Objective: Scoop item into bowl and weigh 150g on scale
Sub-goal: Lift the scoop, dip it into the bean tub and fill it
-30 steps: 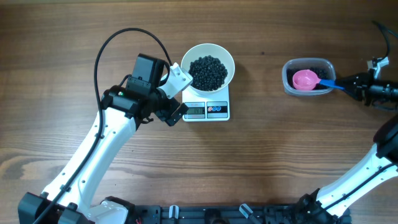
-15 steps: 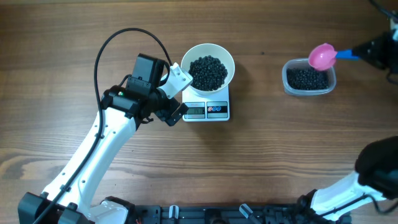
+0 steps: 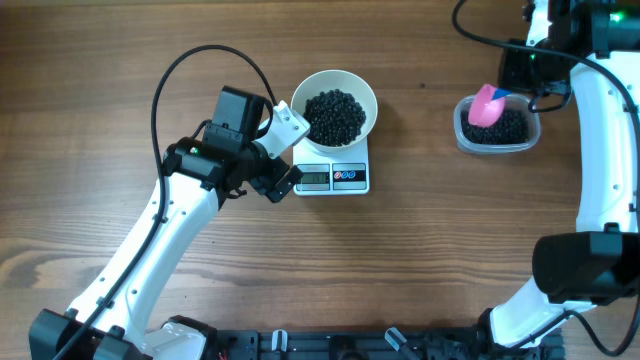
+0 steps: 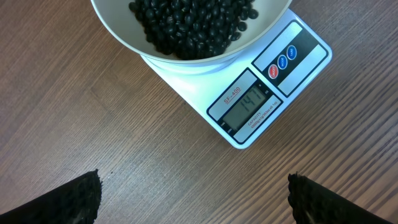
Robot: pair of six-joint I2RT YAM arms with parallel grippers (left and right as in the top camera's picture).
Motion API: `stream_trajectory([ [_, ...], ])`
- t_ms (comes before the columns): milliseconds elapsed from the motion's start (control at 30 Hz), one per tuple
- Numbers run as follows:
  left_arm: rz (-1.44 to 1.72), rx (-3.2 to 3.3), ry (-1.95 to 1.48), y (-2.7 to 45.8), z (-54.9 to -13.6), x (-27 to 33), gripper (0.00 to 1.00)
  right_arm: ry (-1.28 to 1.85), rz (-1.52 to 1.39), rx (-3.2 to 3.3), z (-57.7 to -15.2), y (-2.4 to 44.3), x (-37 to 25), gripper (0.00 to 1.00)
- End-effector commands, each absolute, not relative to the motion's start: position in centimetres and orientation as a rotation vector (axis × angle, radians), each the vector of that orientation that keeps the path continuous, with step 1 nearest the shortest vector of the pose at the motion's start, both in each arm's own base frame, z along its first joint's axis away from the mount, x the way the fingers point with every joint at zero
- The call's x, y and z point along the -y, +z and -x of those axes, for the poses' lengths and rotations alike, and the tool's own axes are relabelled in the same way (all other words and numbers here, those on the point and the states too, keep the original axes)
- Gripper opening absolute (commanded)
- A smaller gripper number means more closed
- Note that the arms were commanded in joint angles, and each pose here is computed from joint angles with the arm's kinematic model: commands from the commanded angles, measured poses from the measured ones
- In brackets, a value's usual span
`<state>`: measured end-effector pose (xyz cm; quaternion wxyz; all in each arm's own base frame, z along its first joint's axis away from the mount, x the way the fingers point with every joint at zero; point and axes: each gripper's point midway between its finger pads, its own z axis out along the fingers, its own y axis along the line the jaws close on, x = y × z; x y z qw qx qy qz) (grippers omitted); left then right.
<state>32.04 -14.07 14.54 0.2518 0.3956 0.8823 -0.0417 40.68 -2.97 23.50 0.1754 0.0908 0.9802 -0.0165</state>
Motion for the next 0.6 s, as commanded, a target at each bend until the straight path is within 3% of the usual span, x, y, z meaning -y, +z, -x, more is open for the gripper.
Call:
stream_trajectory([
  [0,-1.097,-2.383,-0.125,14.7,-31.9,14.1,1.0,-0.265,-0.223,-2.796,-40.9,22.3,5.3,0.04],
  [267,-1.097,-2.383,-0.125,14.7,-31.9,14.1,1.0,-0.327,0.065,-2.799,-43.2,20.7,5.6,0.04],
  [567,-1.097,-2.383,-0.125,14.7,-31.9,14.1,1.0,-0.346,0.088,-2.942,-42.0,17.4,5.8,0.04],
])
